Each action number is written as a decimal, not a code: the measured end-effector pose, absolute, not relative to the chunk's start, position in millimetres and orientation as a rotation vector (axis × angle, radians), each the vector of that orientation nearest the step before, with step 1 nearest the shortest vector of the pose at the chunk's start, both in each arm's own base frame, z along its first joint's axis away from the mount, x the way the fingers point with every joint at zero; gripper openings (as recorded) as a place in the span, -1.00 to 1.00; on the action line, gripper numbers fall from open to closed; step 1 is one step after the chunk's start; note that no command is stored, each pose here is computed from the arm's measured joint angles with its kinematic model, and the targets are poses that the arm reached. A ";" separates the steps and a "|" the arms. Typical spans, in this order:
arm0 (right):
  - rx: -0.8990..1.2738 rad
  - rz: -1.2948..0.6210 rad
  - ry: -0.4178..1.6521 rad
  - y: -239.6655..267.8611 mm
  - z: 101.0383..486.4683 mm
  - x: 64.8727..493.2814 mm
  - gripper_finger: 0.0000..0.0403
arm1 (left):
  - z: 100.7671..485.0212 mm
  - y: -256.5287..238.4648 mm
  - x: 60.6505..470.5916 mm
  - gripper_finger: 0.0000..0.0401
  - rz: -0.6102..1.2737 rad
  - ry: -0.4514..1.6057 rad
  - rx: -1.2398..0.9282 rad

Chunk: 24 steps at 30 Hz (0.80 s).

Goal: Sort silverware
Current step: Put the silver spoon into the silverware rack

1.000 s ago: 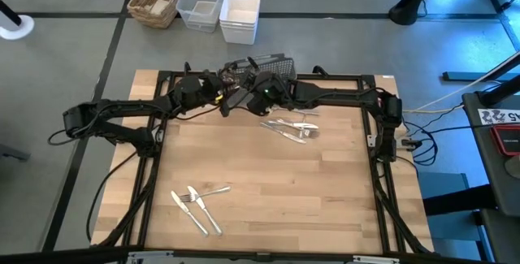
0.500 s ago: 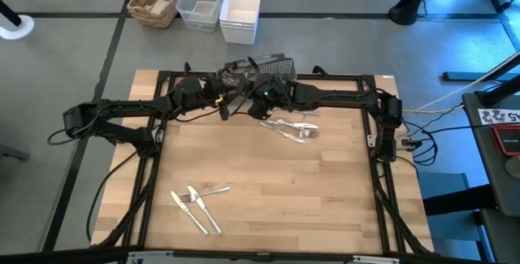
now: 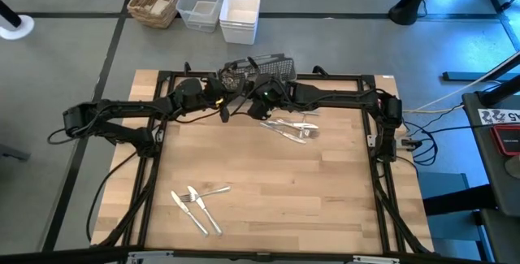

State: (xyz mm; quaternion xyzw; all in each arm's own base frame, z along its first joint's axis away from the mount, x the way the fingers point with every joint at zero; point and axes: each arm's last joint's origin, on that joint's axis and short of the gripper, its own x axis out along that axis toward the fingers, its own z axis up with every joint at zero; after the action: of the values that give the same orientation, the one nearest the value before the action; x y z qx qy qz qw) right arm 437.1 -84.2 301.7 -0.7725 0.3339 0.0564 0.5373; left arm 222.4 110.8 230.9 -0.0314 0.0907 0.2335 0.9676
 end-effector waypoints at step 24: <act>-1.346 -0.243 0.784 -81.7 312.6 435.5 -0.51 | 232.5 138.6 206.8 -1.00 0.669 0.114 -0.207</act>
State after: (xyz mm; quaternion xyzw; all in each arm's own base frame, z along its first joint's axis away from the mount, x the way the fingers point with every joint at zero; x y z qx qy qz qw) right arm 435.5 -81.7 312.6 -0.6055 0.3527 -0.1094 0.7050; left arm 206.8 138.6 232.5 -0.1016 0.0560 0.3276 0.9377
